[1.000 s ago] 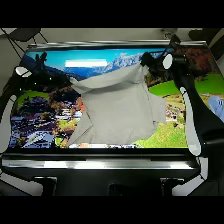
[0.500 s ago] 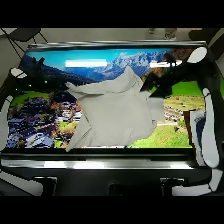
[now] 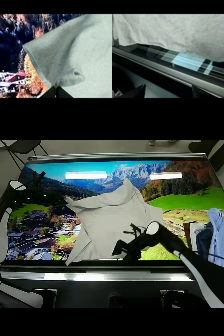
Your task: Fold the shirts.
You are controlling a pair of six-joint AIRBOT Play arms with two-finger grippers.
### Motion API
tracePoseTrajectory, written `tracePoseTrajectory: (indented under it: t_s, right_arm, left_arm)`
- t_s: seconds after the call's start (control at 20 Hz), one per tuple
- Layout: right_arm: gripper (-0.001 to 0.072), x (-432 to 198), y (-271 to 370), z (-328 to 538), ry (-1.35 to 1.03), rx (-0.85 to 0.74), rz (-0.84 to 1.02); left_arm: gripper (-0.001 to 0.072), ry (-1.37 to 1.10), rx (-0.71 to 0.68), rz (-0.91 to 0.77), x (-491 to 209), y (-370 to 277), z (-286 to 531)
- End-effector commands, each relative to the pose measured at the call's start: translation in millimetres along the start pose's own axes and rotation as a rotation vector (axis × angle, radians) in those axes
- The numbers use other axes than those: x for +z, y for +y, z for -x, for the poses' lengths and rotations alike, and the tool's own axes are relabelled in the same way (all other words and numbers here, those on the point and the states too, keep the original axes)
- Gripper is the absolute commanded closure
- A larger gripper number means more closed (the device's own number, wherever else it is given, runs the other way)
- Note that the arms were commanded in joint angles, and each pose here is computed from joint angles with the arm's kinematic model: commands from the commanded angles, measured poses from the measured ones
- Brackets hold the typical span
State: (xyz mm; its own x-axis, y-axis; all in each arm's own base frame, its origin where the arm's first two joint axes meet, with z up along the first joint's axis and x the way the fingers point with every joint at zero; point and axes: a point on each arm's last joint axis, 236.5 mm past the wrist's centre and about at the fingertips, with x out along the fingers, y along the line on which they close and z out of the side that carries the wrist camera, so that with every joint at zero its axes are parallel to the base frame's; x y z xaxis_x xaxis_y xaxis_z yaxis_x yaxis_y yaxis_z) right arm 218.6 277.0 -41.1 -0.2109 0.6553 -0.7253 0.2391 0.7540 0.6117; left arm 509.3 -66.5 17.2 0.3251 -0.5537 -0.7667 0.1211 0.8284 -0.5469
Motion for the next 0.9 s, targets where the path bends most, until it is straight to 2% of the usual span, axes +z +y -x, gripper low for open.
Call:
tracePoseTrajectory:
  t_s: [0.0, 0.25, 0.5, 0.65, 0.7, 0.75, 0.85]
  right_arm:
    - [0.0021, -6.6, 12.8, -43.9, -0.055, 0.074, -0.114]
    - [0.0030, 7.2, 54.7, -89.2, -0.187, 0.207, -0.230]
    - [0.0046, 35.6, 66.9, -87.2, -0.358, 0.267, -0.283]
    - [0.0193, 45.0, 65.9, -83.4, -0.401, 0.271, -0.287]
    - [0.0464, 45.2, 65.7, -83.6, -0.402, 0.269, -0.283]
    - [0.0659, 44.7, 65.3, -83.8, -0.402, 0.263, -0.262]
    - [0.0666, 35.1, 66.2, -86.7, -0.373, 0.235, -0.137]
  left_arm:
    - [0.0682, 0.003, 0.001, -0.003, -0.8, 0.7, -0.3]
    - [0.0683, 0.004, 0.001, -0.021, -1.1, 0.7, -0.2]
    - [0.0682, 0.007, 0.000, -0.021, -1.7, 0.4, -0.3]
    - [0.0682, 0.007, 0.000, -0.021, -1.6, 0.4, -0.3]
    - [0.0682, 0.003, 0.001, -0.021, -0.8, 0.7, -0.3]
    - [0.0682, 0.001, 0.002, -0.021, -0.3, 1.0, -0.2]
    - [0.0683, -0.004, 0.003, -0.021, 0.8, 1.1, -0.1]
